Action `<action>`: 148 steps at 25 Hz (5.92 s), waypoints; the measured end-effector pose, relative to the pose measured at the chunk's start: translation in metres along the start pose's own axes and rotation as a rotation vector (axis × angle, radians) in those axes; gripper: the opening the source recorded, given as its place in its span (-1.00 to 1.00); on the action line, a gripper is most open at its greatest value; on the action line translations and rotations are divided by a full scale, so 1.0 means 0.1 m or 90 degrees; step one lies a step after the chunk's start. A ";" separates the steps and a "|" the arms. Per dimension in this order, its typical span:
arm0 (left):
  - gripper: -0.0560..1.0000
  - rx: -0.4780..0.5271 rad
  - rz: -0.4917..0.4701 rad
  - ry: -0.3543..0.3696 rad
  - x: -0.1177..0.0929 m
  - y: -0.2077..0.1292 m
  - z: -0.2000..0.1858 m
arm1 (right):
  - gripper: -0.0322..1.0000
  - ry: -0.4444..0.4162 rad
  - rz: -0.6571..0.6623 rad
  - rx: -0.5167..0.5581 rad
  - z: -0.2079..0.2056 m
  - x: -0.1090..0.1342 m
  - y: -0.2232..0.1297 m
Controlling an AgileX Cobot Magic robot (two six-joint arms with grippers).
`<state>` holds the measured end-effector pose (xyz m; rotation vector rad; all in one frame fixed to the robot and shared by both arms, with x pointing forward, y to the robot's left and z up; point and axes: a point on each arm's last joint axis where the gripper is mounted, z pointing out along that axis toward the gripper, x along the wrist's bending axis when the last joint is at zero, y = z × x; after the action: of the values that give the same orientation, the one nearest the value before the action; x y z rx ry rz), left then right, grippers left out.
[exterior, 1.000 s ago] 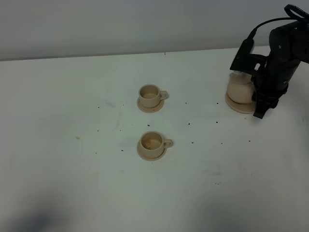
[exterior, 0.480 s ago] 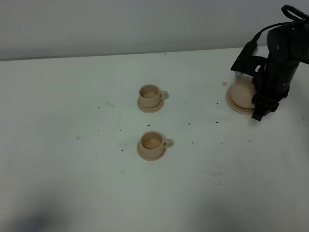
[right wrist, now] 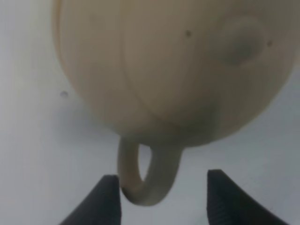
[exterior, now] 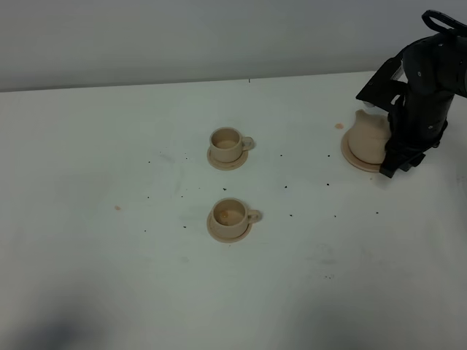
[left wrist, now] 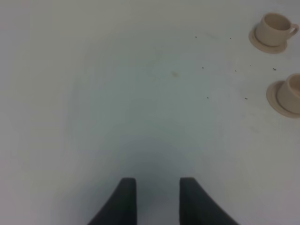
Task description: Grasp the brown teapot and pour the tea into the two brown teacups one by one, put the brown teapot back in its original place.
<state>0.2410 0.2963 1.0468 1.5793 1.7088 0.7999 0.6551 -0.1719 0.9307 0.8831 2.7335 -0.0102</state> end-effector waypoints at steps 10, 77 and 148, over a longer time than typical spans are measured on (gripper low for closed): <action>-0.43 0.000 0.000 0.000 0.00 0.00 0.00 | -0.12 -0.006 0.079 -0.005 0.00 0.00 0.01; -0.43 0.000 0.000 0.000 0.00 0.00 0.00 | -0.38 -0.005 -0.094 -0.017 0.02 -0.06 0.12; -0.43 0.000 0.000 0.000 0.00 0.00 0.00 | -0.34 -0.019 -0.180 0.028 0.12 -0.15 0.16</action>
<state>0.2410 0.2963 1.0468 1.5796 1.7085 0.8001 0.6790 -0.1682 0.9239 0.4953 2.8148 -0.1380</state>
